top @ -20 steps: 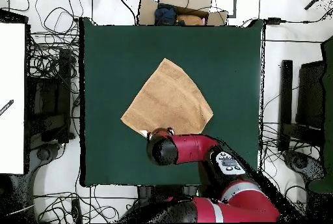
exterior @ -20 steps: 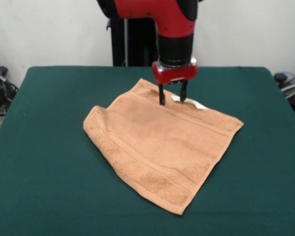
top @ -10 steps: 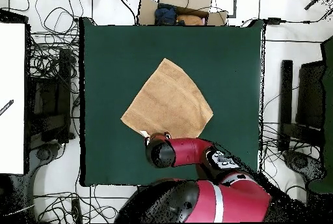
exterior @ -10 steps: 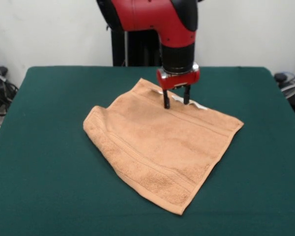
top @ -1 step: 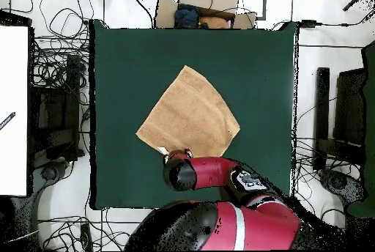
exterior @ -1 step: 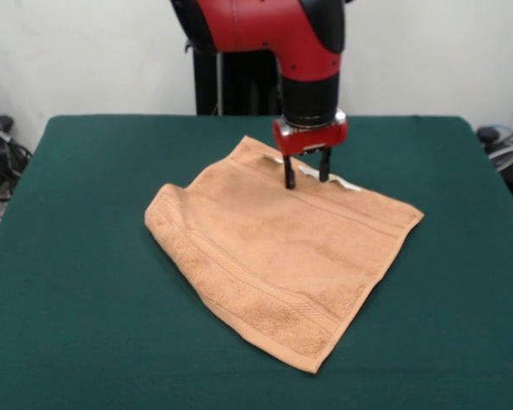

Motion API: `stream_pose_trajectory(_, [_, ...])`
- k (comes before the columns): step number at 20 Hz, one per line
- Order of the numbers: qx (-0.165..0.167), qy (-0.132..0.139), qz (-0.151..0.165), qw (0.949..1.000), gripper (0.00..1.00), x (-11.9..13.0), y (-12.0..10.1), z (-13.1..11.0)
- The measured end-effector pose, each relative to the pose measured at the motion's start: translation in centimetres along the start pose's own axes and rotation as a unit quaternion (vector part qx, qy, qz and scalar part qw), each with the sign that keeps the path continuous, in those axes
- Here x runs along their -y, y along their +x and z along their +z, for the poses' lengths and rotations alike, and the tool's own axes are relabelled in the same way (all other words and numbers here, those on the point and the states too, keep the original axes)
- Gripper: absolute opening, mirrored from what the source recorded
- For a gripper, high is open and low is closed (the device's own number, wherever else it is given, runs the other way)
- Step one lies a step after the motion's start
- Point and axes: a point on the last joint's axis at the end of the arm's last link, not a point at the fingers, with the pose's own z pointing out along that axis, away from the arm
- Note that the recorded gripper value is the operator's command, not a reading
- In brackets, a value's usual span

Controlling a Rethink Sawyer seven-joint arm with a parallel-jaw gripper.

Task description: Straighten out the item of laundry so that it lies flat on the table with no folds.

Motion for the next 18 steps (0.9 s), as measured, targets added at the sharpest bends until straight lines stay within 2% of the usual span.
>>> stream_pose_trajectory(9, [0.037,0.009,0.004,0.9992,1.00,-0.3,1.0,0.1])
stream_pose_trajectory(18, [0.076,0.002,0.016,0.9970,1.00,0.0,2.1,0.3])
